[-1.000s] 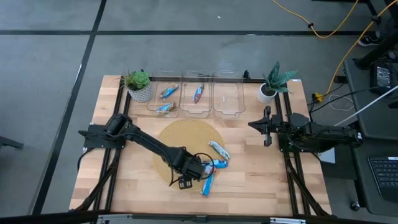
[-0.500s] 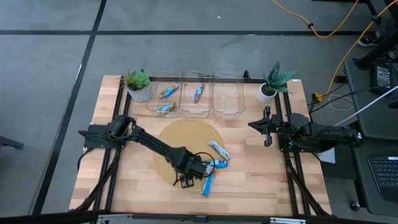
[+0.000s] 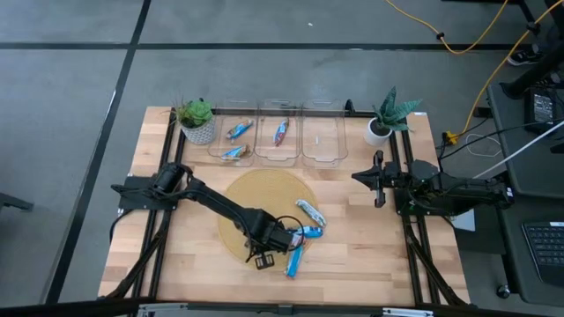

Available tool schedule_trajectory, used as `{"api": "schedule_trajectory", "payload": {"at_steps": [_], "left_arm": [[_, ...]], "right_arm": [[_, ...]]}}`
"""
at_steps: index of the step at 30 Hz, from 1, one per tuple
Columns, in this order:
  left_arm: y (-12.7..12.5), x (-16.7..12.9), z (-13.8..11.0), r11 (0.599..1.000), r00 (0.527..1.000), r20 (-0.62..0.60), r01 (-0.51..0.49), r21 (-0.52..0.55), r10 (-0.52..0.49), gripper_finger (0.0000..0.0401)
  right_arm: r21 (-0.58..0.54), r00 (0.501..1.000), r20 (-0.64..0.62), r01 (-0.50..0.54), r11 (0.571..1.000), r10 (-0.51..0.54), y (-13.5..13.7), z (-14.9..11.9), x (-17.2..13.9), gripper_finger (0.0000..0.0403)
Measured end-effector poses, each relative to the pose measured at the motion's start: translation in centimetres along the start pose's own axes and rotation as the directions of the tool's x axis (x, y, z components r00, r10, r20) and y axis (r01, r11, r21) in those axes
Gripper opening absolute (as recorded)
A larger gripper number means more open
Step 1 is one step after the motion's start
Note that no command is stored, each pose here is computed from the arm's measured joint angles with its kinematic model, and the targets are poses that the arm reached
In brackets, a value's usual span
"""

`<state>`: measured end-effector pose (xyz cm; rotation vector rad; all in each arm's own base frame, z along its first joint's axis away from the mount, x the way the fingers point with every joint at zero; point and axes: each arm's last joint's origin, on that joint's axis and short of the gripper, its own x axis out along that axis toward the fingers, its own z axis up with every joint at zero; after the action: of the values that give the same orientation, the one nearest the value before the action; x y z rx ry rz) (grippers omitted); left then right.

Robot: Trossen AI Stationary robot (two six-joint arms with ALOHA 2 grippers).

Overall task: Pick and place Granola Bars by type
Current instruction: Put the blue granola bar into the right transparent bin

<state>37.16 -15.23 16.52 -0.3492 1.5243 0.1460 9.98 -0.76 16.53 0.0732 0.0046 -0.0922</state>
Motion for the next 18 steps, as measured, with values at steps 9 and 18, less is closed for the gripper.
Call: {"api": "schedule_trajectory", "payload": {"at_steps": [9, 18], "left_arm": [[0.8, -6.2, -1.1, 0.996, 0.987, 0.151, -0.037, -0.087, 0.05, 0.0017], [4.0, -17.5, -2.9, 0.964, 0.777, 0.6, -0.027, -0.266, 0.188, 0.0009]], "right_arm": [[0.0, 1.0, 0.001, 0.001, 1.0, -0.001, 0.0, 0.0, 0.0, 0.0016], [0.0, 1.0, 0.027, 0.0, 1.0, 0.0, 0.0, 0.3, 0.0, 0.0016]]}}
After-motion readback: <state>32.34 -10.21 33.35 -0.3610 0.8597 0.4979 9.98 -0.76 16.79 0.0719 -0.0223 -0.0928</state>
